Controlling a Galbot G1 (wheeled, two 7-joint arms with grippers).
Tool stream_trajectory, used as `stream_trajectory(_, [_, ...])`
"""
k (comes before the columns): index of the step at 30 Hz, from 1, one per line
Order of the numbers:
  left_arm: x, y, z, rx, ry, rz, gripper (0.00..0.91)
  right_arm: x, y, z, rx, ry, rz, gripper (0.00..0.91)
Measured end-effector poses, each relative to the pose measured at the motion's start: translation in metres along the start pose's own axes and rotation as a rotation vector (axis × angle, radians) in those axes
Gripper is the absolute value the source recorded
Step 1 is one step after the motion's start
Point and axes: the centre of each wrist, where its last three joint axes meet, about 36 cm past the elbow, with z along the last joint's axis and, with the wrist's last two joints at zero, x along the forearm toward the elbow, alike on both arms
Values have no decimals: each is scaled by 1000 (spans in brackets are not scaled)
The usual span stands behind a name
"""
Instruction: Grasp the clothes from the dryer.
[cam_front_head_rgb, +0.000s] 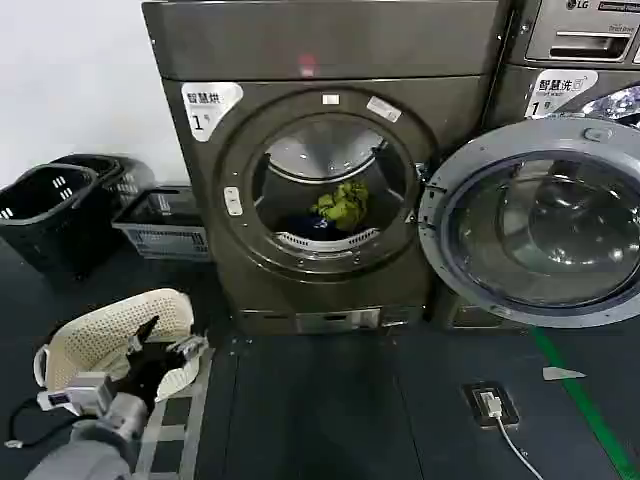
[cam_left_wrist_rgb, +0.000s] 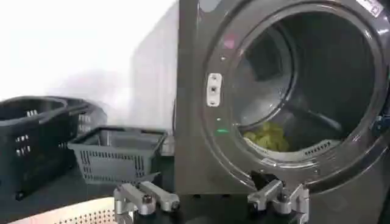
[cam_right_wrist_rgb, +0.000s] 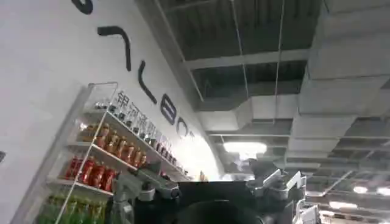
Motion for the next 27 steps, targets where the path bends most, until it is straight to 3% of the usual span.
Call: stream_trajectory(27, [-2,4,-2,-1,-3,1,907,3,2,5,-5,-39,-37,907])
